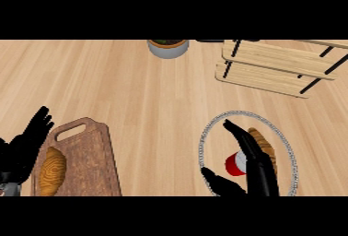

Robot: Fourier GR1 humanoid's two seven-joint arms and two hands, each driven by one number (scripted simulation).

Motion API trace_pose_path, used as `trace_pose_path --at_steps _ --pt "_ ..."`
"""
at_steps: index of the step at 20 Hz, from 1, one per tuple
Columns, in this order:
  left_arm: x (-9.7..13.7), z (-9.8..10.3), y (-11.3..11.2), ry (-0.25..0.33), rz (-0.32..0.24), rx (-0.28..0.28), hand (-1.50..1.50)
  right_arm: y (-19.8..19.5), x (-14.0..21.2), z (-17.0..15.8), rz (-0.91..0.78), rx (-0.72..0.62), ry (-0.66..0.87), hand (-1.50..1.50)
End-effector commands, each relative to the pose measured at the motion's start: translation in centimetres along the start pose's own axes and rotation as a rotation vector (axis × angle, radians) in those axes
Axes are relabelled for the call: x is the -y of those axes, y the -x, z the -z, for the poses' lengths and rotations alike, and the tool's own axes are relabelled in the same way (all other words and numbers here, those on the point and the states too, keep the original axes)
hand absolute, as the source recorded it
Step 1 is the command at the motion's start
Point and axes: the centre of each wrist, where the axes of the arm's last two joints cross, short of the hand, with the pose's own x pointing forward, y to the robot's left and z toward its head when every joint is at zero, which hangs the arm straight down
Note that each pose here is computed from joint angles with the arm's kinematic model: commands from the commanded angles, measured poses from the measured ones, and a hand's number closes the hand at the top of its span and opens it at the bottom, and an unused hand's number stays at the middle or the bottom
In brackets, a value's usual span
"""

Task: Pick the can from the placemat and place it in the tiered shelf

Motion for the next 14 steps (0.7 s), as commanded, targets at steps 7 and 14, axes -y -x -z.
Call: trace_pose_path --at_steps 7,14 --pt "0.1 -0.6 1.9 0.009 -0.013 -0.017 0.0 -3.1 3.3 -1.4 -0.529 -0.201 -0.089 -1.5" --pt "0.7 0.2 0.8 0.021 -0.004 0.006 0.0 -5.1 2.0 -2.5 -0.885 -0.339 -0.403 -1.5"
